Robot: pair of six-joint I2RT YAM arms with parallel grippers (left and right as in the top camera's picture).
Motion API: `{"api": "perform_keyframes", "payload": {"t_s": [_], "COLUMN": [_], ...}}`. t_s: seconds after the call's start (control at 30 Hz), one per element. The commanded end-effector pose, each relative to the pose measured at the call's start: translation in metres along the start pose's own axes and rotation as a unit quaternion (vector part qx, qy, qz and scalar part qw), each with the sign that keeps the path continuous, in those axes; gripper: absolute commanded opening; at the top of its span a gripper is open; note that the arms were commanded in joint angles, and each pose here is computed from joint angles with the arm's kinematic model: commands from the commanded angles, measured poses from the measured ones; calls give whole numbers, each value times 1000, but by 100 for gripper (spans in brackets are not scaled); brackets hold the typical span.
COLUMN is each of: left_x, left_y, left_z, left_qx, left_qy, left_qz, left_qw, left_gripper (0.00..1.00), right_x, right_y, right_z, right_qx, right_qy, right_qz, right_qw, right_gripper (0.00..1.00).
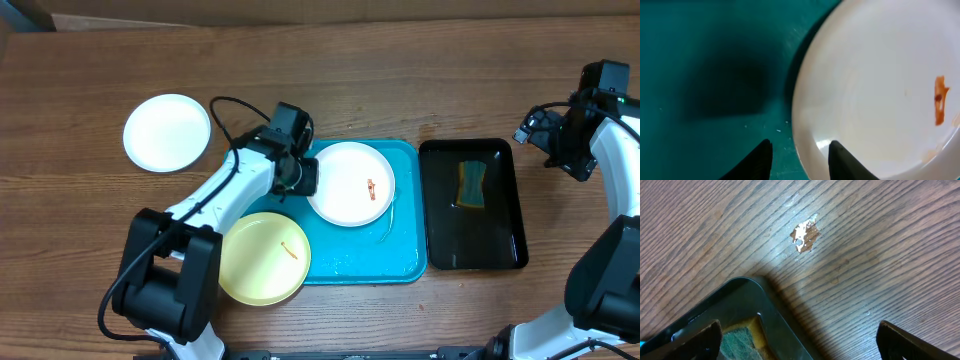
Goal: Clean dirty plates on tray and stack at the side
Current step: 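Grasp the rim of the other white plate and drag it right, then move the right gripper down onto the sponge in the black tray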
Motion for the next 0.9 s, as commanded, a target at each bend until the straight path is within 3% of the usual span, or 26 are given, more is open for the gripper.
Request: {"api": "perform_keyframes", "payload": {"t_s": [0.0, 0.2, 0.87], "left_x": [-16, -10, 1], "left_y": [9, 3, -5], "left_z": [-1, -6, -3], "left_qx": [9, -2, -44], "left_qy": [17, 22, 41], "left_qz": [-28, -23, -12], "left_qw": [999, 999, 998], "left_gripper": [40, 28, 25], "right_x": [-4, -4, -4], "right_y": [7, 7, 7], "right_z": [2, 2, 2], "right_qx": [-6, -6, -6], "right_qy": [-3, -3, -3], "right_qz": [-13, -13, -13], "right_qw": [1000, 1000, 1000], "right_gripper": [100, 100, 100]}}
Point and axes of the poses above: each gripper's point midway between its finger pads, its own y axis back along the fingers, its own z axis along the line the jaws close on, x = y × z, the point moved 6 cm from there along y, back along the fingers
